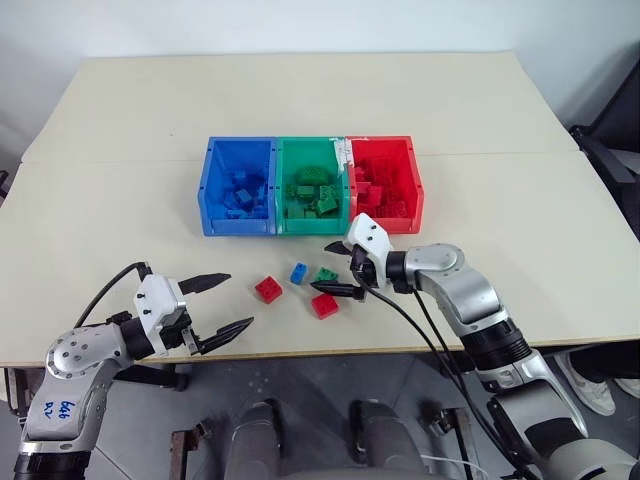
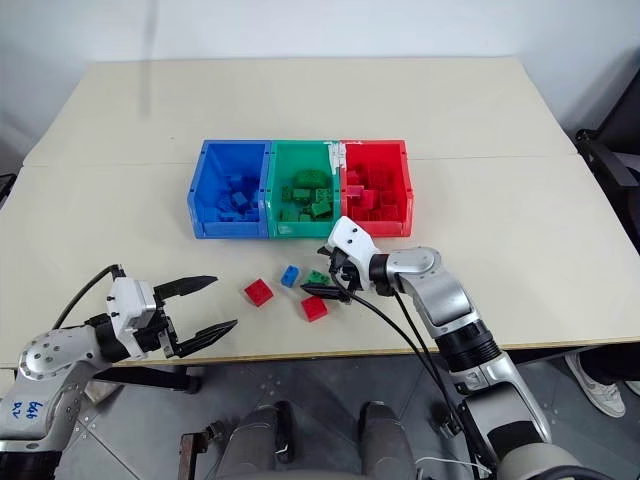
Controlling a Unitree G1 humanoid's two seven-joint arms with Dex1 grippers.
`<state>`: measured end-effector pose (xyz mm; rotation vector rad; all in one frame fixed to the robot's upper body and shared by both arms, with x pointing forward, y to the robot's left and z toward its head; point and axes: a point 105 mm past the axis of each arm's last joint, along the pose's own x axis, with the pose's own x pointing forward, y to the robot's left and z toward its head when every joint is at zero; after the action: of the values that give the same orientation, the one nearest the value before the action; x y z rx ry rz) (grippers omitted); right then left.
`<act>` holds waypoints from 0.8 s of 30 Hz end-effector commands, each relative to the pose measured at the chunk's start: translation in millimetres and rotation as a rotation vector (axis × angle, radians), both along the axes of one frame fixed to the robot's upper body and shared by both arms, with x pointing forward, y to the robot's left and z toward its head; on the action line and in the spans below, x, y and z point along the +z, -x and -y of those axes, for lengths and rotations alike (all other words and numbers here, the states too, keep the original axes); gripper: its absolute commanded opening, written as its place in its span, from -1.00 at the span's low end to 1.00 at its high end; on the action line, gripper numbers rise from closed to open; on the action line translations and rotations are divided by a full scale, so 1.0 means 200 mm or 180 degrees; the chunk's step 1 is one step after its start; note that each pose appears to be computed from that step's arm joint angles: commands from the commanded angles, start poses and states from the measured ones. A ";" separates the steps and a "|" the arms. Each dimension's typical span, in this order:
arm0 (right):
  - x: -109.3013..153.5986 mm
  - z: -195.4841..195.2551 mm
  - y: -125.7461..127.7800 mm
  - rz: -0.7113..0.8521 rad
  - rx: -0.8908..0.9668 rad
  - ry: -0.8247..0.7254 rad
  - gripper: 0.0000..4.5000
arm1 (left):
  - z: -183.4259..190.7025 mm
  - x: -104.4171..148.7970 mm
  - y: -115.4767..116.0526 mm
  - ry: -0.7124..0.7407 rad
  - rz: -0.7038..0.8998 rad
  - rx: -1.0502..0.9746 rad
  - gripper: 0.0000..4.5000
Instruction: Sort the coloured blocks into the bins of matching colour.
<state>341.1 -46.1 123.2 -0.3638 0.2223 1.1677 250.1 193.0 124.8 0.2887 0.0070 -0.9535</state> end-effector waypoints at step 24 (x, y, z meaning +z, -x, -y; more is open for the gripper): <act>0.34 0.33 0.11 0.0583 0.0063 -0.0922 -0.35 | 0.13 0.17 -0.10 0.0510 0.0292 -0.0137 1.00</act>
<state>321.6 -109.4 163.6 -0.2131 0.0058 1.1725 268.1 168.6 145.7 0.1959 -0.0983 -0.9941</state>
